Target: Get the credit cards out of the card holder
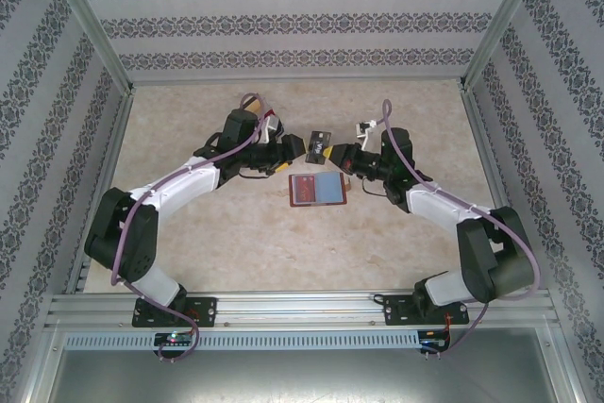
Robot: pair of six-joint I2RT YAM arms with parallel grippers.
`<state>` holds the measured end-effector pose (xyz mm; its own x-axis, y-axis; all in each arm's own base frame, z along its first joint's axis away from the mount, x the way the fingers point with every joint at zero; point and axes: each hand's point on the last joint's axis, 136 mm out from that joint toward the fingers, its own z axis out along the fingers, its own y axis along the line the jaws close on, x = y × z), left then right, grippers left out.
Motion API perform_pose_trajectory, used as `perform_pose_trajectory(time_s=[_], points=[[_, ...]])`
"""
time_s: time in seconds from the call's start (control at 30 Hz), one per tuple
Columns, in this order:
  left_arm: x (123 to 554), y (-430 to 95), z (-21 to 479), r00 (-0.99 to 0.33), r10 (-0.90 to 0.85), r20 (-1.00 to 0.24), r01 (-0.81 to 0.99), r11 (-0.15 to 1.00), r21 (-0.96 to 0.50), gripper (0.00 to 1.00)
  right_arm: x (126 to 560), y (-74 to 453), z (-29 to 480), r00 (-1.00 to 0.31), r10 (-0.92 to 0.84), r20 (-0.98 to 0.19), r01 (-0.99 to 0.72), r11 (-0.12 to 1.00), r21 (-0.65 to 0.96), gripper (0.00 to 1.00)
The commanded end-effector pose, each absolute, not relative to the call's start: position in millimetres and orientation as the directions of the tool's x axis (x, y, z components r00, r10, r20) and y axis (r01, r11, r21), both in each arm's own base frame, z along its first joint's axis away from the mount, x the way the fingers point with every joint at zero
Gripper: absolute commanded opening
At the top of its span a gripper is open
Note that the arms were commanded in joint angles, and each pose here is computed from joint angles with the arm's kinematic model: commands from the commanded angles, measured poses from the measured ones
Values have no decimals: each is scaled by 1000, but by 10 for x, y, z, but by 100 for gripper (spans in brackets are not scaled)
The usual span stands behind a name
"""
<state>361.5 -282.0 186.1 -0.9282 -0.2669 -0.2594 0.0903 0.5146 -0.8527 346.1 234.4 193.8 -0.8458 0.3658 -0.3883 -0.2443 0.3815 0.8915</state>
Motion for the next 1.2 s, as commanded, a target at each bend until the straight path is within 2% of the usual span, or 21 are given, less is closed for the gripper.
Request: perform_pose_trajectory(time_s=[0.0, 0.2, 0.33, 0.63, 0.8, 0.9, 1.03, 1.17], points=[[3604, -2988, 2199, -932, -245, -267, 171, 352, -920, 77, 3498, 2503, 2393, -833, 367, -414, -344, 242, 907, 0], [3658, -3038, 2357, -941, -280, -191, 128, 229, -965, 71, 3512, 2560, 2491, -846, 370, -385, -343, 176, 923, 0], [3710, -2977, 2404, -929, -315, -196, 130, 220, -967, 61, 3509, 2556, 2479, -852, 371, -369, -329, 167, 929, 0], [3788, -2881, 2440, -906, -361, -219, 151, 206, -967, 29, 3520, 2550, 2406, -869, 367, -333, -298, 150, 943, 0], [3807, -2834, 2355, -898, -372, -233, 149, 239, -960, 5, 3543, 2509, 2266, -870, 372, -324, -269, 193, 943, 0], [3815, -2764, 2225, -891, -372, -260, 143, 315, -938, 1, 3570, 2458, 2048, -875, 376, -305, -208, 275, 938, 25], [3818, -2535, 1955, -867, -332, -371, 141, 551, -823, 0, 3593, 2312, 1736, -864, 398, -309, -135, 407, 903, 54], [3833, -2205, 1769, -850, -199, -488, 155, 791, -592, 0, 3602, 2167, 1487, -845, 416, -336, -104, 488, 867, 70]])
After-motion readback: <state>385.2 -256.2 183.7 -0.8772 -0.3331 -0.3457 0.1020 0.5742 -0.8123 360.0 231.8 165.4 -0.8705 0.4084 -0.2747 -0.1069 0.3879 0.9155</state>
